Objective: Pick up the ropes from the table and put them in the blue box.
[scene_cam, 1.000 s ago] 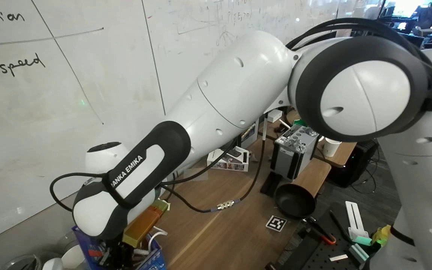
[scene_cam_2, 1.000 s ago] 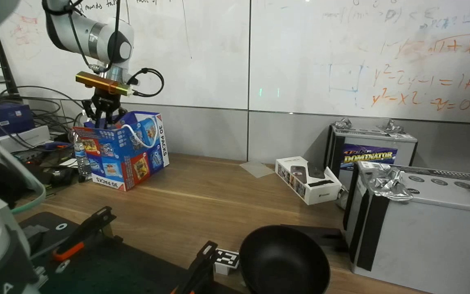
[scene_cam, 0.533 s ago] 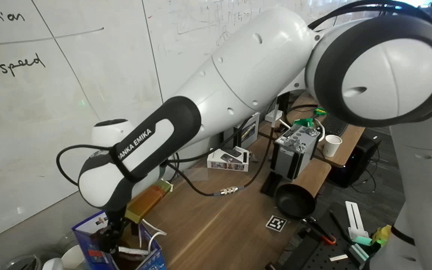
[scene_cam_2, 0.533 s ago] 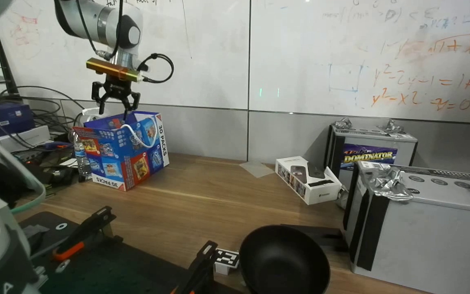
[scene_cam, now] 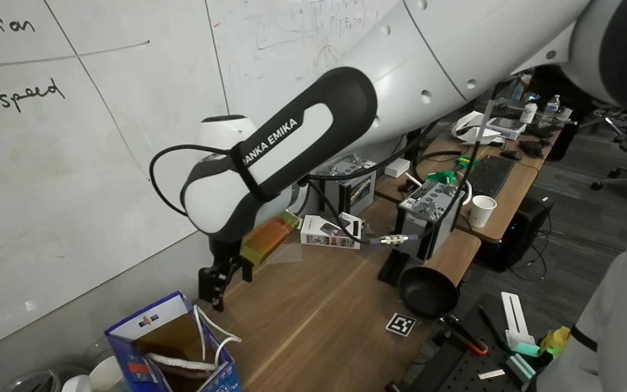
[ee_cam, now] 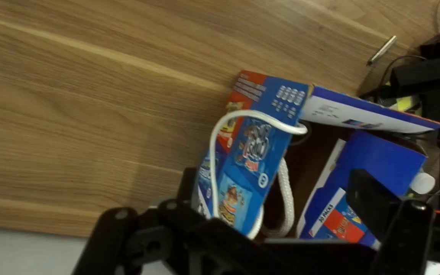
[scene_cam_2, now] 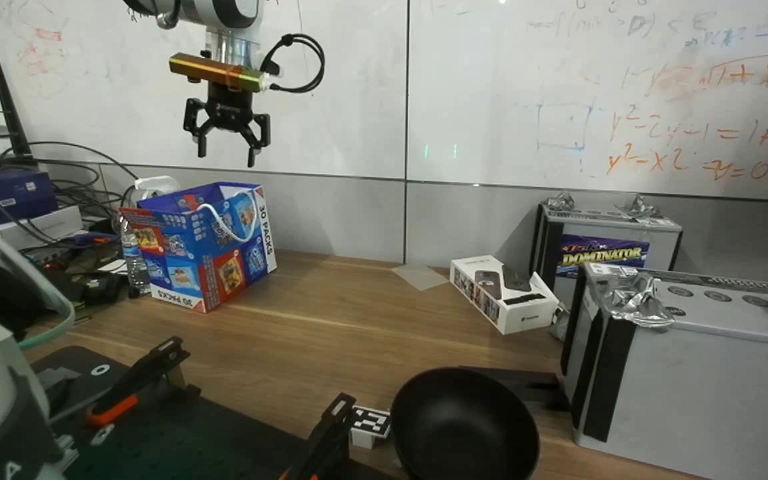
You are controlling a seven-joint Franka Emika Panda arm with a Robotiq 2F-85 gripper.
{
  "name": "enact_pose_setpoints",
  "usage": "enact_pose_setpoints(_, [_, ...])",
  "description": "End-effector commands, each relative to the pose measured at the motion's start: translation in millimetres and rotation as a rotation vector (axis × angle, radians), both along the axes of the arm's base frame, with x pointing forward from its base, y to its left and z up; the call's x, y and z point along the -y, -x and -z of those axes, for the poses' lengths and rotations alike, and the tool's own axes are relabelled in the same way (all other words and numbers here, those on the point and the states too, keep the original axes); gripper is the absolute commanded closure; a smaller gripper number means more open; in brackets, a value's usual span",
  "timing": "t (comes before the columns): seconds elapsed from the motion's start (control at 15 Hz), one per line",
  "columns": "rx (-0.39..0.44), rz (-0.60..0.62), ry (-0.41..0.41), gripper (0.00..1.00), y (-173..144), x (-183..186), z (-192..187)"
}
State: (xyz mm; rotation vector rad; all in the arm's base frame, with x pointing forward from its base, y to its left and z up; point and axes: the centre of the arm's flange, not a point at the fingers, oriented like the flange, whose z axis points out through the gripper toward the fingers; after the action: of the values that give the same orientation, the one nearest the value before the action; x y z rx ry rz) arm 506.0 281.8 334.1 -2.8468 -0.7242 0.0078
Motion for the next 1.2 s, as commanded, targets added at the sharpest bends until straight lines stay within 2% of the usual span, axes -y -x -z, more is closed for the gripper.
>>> enact_pose_setpoints(0.0, [0.019,0.023,0.028,0.0,31,58,13])
enact_pose_setpoints(0.27, [-0.031,0.062,0.051,0.0,37,89,63])
enact_pose_setpoints(0.67, [-0.148,0.183,0.066,0.0,26,95,150])
enact_pose_setpoints(1.13, [-0.265,0.466,-0.013,0.0,-5,82,233])
